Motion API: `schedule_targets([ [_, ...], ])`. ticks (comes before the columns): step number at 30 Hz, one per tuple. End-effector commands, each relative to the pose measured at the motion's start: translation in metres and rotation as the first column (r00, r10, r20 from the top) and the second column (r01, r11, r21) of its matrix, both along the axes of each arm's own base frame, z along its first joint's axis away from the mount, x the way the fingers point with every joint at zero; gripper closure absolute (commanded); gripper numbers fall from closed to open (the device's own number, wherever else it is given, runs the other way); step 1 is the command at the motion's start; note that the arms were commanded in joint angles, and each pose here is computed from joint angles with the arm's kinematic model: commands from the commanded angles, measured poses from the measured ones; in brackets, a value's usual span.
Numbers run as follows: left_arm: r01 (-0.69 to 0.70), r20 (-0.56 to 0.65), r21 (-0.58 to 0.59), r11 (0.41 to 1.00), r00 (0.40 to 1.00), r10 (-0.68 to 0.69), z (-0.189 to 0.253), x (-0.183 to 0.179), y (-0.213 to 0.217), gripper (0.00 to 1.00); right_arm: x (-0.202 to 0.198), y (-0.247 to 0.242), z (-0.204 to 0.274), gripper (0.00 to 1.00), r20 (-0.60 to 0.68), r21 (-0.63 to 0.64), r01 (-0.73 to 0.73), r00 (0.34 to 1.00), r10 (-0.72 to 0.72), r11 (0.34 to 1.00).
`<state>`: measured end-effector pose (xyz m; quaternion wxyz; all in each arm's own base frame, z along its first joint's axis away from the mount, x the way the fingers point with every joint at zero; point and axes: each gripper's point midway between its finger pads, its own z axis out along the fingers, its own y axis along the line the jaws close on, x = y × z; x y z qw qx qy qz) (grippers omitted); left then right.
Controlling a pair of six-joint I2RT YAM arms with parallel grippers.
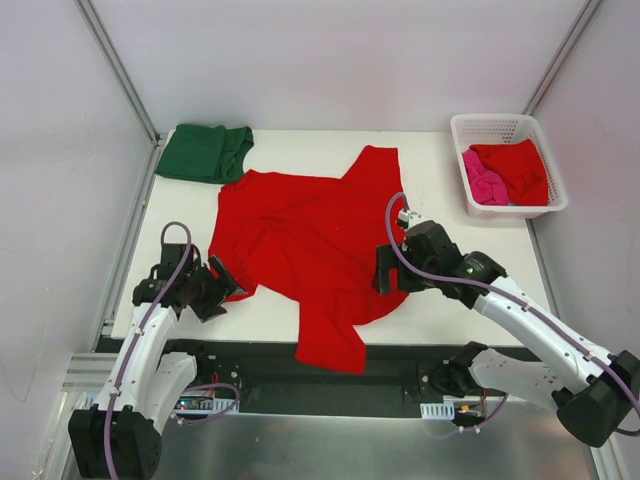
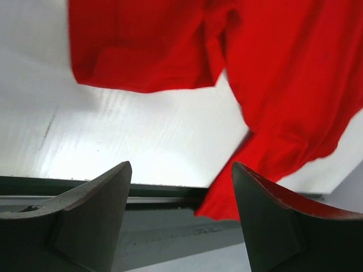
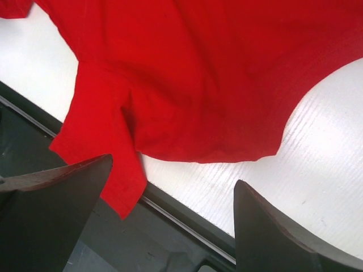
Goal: Fold and stack the t-shirts
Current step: Flatten the tshirt out
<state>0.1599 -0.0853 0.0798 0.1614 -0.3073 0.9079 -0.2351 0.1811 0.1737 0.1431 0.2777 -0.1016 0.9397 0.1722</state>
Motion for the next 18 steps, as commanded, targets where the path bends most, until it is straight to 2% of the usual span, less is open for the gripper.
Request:
schedule_targets([
  [1,-0.159,-0.006,0.087,0.983,0.987,0.160,-0.010,0.010,0.022,0.29,0.003,0.015,0.013,0.06,0.012,0.068,-0.027,1.000,0.026,0.997],
  [5,-0.255,0.057,0.255,0.933,0.967,0.249,-0.013,0.019,0.057,0.28,0.003,0.019,0.011,0.06,-0.001,0.079,-0.035,0.999,0.035,0.996],
  [8,-0.293,0.082,0.322,0.900,0.956,0.282,-0.009,0.025,0.072,0.27,0.004,0.024,0.010,0.06,-0.013,0.089,-0.045,0.999,0.047,0.995],
  [13,-0.322,0.102,0.355,0.878,0.947,0.306,-0.013,0.033,0.081,0.26,0.006,0.032,0.009,0.06,-0.027,0.094,-0.067,0.997,0.070,0.993],
  [18,-0.271,0.115,0.343,0.899,0.962,0.246,-0.028,0.043,0.075,0.31,0.007,0.033,0.005,0.06,-0.034,0.088,-0.071,0.997,0.074,0.994],
])
